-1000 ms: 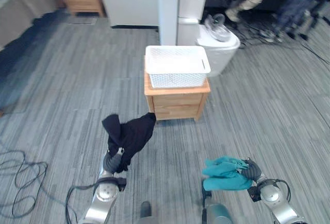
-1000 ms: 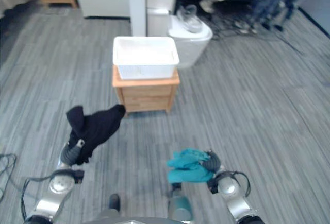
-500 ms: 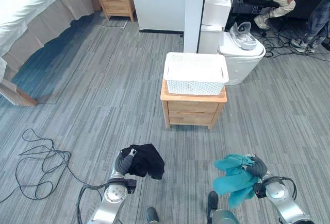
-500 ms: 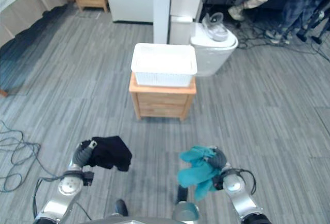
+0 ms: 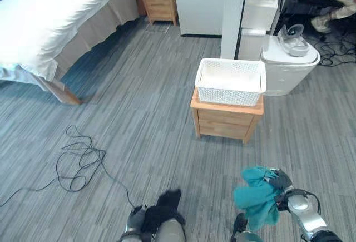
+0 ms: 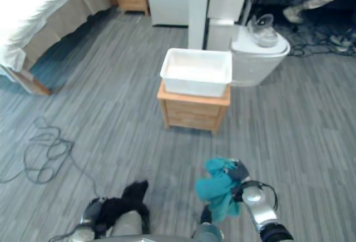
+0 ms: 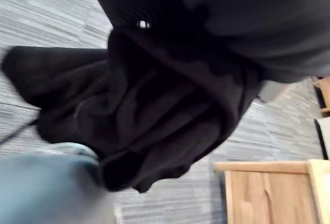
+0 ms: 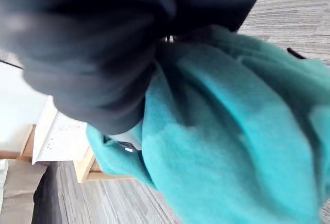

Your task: Tidy up the quilt and then pick up the clothes from the bed and put them into the laundry hamper.

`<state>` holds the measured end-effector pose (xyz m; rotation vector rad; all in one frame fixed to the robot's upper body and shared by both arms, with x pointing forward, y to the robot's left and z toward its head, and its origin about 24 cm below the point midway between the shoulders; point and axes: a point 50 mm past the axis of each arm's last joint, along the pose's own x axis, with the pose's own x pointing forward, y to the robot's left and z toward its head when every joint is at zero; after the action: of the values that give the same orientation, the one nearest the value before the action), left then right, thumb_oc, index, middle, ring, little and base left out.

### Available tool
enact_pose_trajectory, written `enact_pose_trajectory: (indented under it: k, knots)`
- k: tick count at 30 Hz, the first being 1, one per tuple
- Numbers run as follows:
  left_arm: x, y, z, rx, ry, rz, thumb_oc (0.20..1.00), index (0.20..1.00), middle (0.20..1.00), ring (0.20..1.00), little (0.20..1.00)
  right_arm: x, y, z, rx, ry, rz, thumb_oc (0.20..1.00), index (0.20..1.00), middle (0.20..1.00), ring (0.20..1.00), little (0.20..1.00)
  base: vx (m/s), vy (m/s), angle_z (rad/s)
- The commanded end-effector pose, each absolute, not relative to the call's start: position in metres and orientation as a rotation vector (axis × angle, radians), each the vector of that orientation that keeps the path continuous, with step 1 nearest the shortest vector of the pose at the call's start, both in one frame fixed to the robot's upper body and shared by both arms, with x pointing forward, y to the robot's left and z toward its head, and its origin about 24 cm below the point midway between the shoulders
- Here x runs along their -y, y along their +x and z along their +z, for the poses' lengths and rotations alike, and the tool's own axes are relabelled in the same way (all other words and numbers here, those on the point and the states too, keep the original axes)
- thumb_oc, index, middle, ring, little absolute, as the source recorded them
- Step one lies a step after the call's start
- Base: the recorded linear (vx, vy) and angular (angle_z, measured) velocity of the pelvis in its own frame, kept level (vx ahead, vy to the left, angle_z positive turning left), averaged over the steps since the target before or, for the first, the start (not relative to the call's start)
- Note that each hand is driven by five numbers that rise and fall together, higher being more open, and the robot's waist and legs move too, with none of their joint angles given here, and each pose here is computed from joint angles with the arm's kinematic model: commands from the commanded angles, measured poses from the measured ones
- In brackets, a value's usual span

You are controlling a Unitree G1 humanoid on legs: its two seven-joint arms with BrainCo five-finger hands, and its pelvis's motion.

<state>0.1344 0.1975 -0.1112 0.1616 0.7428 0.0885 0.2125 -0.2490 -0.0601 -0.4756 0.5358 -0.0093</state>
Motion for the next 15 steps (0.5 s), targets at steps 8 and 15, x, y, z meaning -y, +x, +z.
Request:
enact_pose_trajectory:
  k: [8,15]
  knots:
    - [-0.212,0.167,-0.071,-0.501,0.355,0.007,0.2,0.2,0.2,0.2,0.2,0.224,0.233,-0.029,-0.321,-0.462,0.078,0.2,0.2,0.2,0.2,0.2,0.42,0.079,0.02]
    - [-0.228,0.218,-0.007,-0.196,0.531,0.0,0.2,0.2,0.2,0.2,0.2,0.2,0.247,0.007,-0.111,-0.418,0.103,0.2,0.2,0.2,0.2,0.2,0.51,0.083,-0.06]
